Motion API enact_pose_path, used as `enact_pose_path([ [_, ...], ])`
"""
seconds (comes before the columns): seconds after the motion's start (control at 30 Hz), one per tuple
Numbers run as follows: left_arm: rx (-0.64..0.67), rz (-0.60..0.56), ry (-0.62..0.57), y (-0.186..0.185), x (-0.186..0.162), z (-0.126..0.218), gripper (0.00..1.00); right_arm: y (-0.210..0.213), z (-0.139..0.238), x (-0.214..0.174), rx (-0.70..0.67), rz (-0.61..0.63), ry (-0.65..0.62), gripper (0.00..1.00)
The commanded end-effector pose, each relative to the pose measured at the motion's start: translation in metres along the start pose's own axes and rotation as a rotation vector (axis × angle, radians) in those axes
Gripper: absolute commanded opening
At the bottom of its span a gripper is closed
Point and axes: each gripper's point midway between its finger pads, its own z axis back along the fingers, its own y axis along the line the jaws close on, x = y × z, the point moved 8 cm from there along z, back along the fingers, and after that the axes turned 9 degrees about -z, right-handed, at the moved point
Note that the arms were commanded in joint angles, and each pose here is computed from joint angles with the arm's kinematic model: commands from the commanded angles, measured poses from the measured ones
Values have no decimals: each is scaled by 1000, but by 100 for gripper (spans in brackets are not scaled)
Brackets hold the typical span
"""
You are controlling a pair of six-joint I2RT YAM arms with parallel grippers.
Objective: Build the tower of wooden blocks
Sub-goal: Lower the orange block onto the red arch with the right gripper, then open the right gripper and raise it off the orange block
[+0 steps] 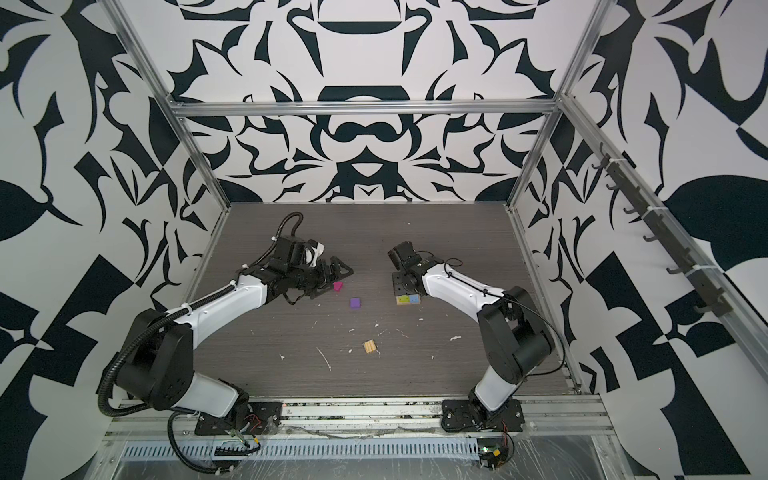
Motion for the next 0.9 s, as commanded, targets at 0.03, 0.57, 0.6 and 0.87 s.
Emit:
enact_pose_path([
  [0.03,-16,-17,-24,-9,8,1,100,-3,9,3,-2,-25,-28,58],
  [0.57,-14,-18,-25,-9,8,1,100,-4,8,0,-3,-31,-22,65],
  [0.6,-13,-18,-25,-9,8,1,100,-4,8,0,-4,-32,-21,66],
  [0.87,-13,-18,-23,-9,7,0,100,-4,7,1,-6,-31,-22,72],
])
